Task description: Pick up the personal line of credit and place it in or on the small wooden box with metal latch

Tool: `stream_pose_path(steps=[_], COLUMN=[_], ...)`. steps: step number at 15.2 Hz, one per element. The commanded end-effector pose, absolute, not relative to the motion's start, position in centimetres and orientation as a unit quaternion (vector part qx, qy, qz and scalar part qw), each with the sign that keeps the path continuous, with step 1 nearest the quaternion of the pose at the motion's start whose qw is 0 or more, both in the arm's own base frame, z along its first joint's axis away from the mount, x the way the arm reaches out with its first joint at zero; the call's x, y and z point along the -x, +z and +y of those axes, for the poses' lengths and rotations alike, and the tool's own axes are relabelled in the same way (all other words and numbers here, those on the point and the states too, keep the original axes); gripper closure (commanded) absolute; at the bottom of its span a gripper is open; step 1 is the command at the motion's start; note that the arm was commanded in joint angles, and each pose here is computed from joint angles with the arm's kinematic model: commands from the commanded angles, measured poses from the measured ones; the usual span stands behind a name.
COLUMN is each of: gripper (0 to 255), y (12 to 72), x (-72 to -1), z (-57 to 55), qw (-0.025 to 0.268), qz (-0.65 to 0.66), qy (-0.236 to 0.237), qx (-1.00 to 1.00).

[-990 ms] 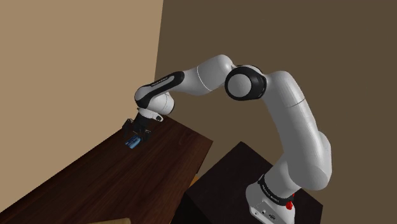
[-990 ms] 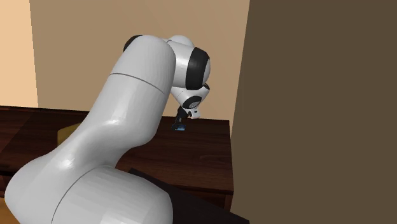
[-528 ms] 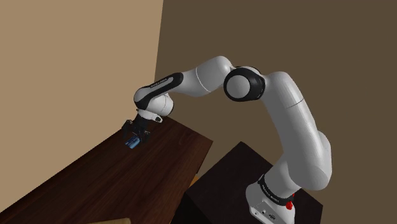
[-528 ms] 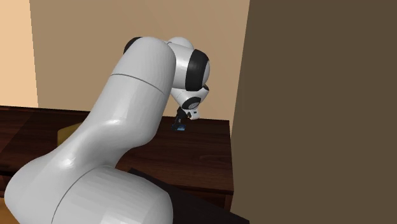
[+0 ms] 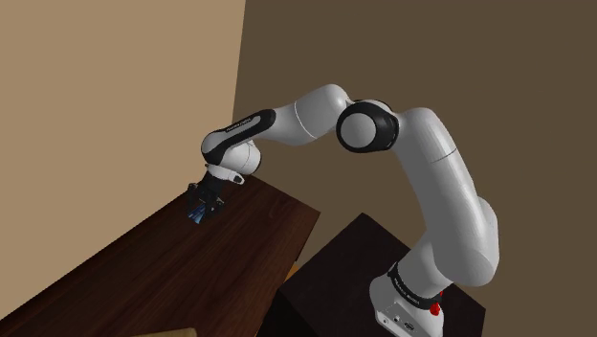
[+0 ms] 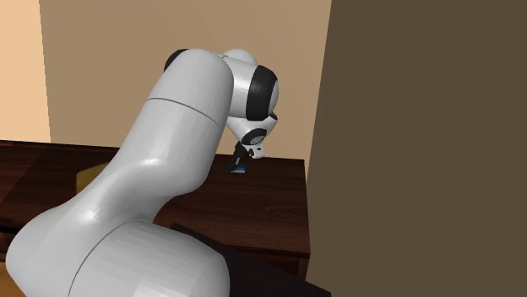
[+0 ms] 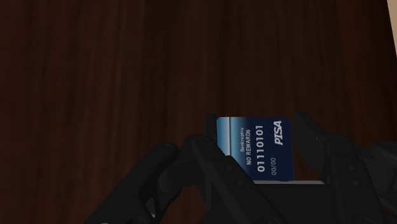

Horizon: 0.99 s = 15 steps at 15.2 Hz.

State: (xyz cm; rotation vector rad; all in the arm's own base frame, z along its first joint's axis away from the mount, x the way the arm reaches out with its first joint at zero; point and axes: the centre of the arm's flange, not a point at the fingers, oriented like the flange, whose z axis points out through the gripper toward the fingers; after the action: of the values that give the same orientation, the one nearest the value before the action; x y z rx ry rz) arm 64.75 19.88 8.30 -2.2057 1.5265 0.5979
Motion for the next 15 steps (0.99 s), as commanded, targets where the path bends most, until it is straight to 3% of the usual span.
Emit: stream_pose_path(steps=[1, 15], gripper=[255, 255], y=[8.3, 14.6], x=[-64.7, -64.7], z=[19.9, 19.9], qw=[0.195, 0.195], qz=[0.545, 0.545], qy=[0.214, 0.213], qx=[0.787, 0.787])
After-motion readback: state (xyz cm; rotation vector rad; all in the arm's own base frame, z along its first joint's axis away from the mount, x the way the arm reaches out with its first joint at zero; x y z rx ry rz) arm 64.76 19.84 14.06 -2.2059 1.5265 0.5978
